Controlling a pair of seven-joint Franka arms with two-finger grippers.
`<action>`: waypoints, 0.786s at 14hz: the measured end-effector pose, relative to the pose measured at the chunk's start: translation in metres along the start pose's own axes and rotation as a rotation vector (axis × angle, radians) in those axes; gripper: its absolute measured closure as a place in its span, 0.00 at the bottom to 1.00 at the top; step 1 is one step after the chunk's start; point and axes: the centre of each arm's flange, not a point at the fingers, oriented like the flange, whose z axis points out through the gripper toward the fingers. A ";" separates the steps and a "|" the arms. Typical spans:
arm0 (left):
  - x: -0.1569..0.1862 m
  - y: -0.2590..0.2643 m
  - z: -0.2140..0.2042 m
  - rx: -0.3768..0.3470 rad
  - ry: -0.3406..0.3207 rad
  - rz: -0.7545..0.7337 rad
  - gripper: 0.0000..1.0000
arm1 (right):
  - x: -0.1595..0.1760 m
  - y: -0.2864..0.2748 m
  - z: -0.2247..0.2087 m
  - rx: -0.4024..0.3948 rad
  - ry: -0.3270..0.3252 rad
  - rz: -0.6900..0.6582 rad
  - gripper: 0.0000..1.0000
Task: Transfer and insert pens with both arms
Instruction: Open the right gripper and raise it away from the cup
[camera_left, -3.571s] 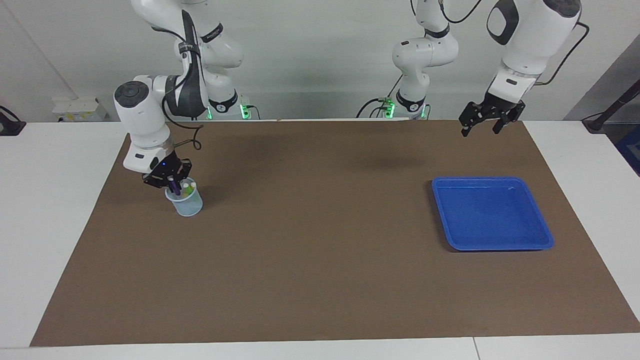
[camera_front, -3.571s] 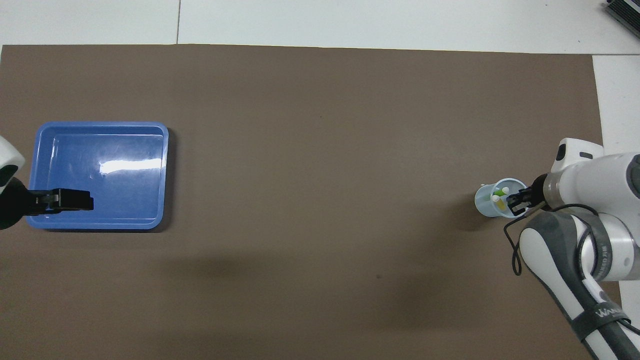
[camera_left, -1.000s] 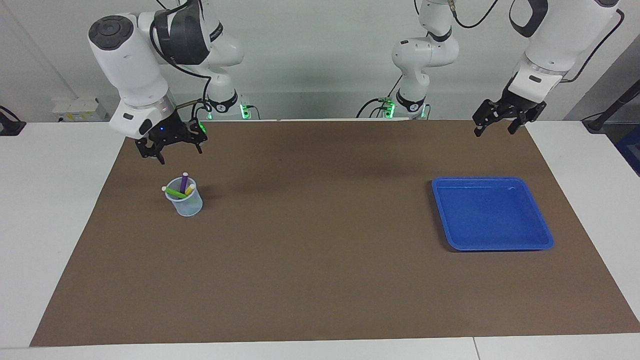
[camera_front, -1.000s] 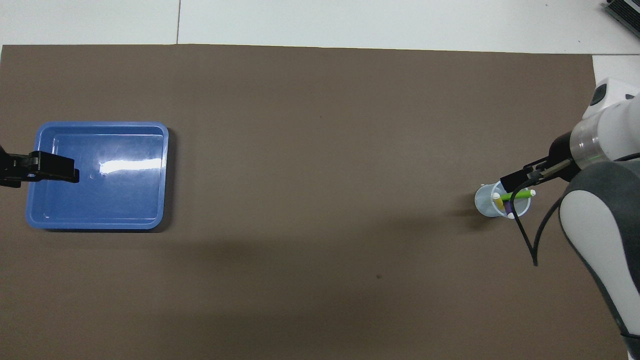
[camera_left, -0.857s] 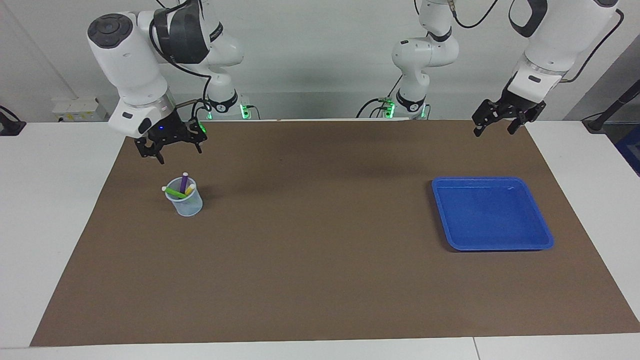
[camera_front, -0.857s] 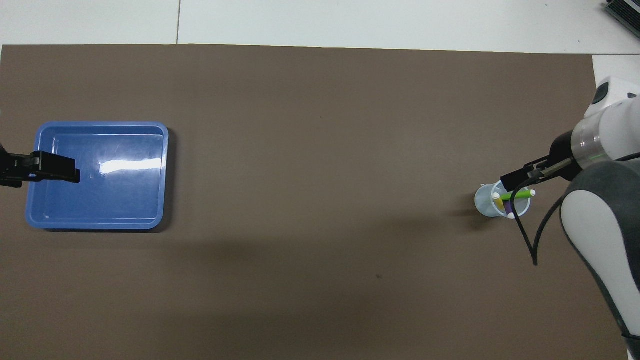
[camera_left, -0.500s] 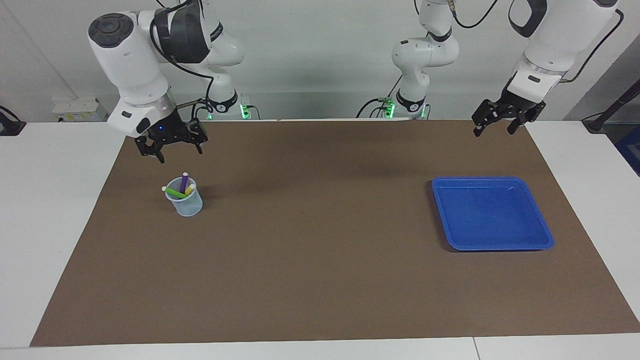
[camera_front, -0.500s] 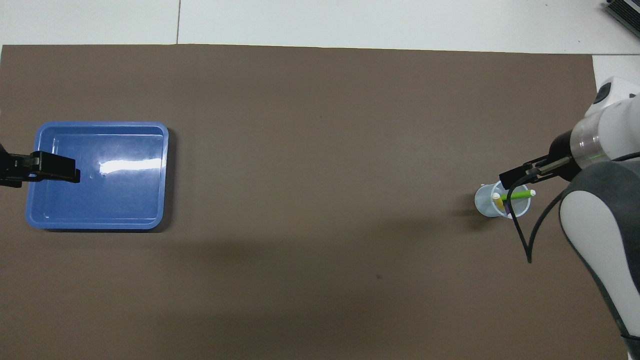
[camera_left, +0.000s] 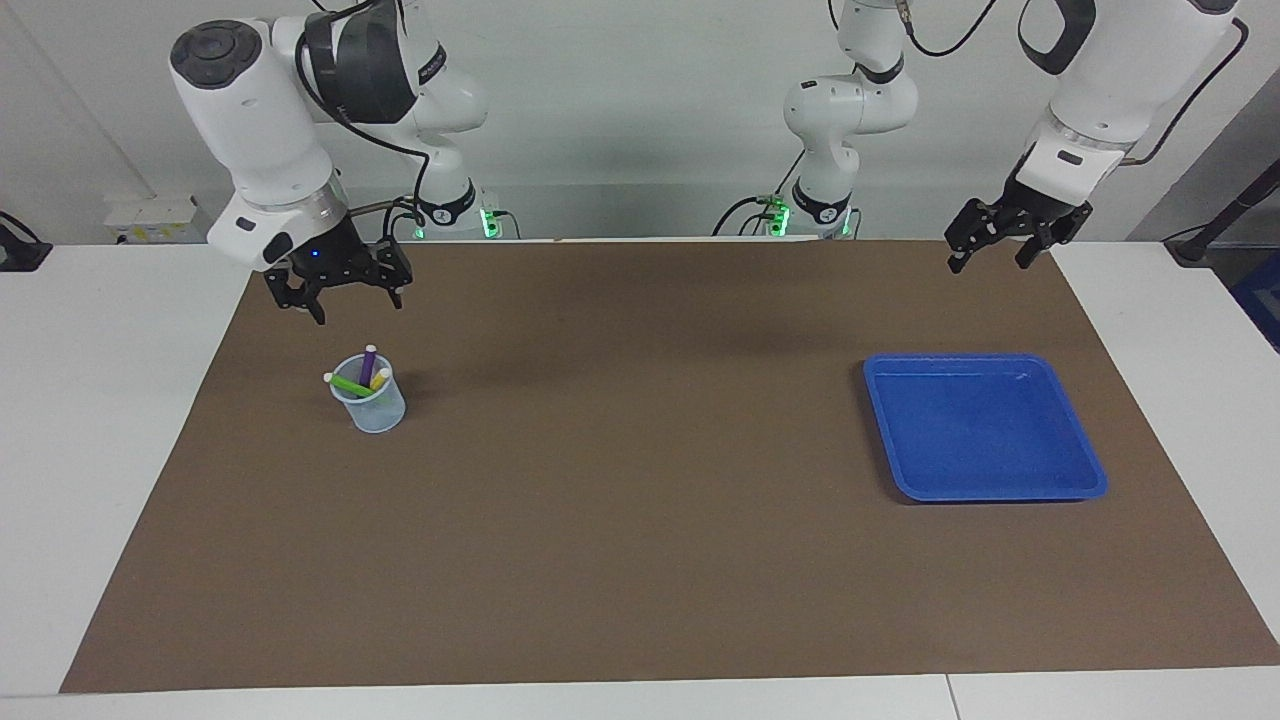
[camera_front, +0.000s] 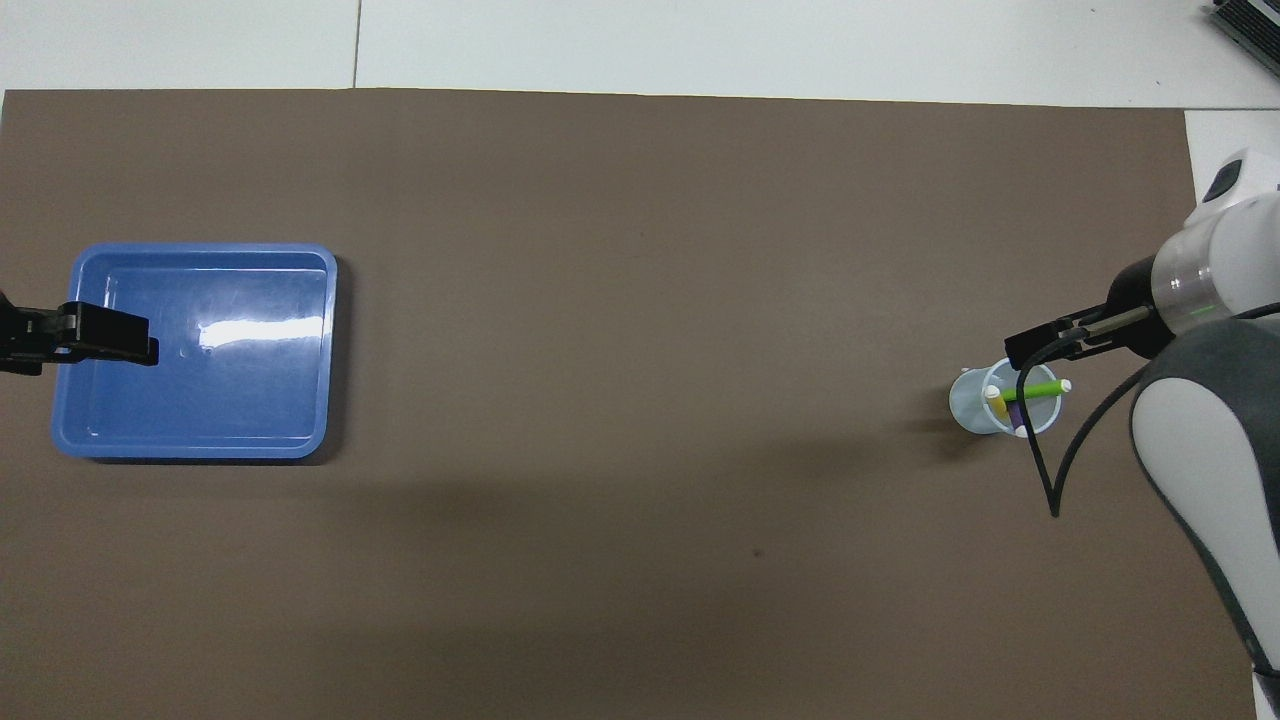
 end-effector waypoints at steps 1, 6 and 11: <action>0.000 -0.001 0.000 0.000 0.000 -0.001 0.00 | -0.001 0.006 -0.002 0.000 0.003 0.010 0.00; 0.000 -0.001 0.000 0.000 0.001 -0.002 0.00 | -0.001 0.010 -0.019 -0.003 0.024 0.022 0.00; 0.000 -0.001 0.000 0.000 0.001 -0.002 0.00 | -0.010 0.011 -0.042 0.002 -0.007 0.026 0.00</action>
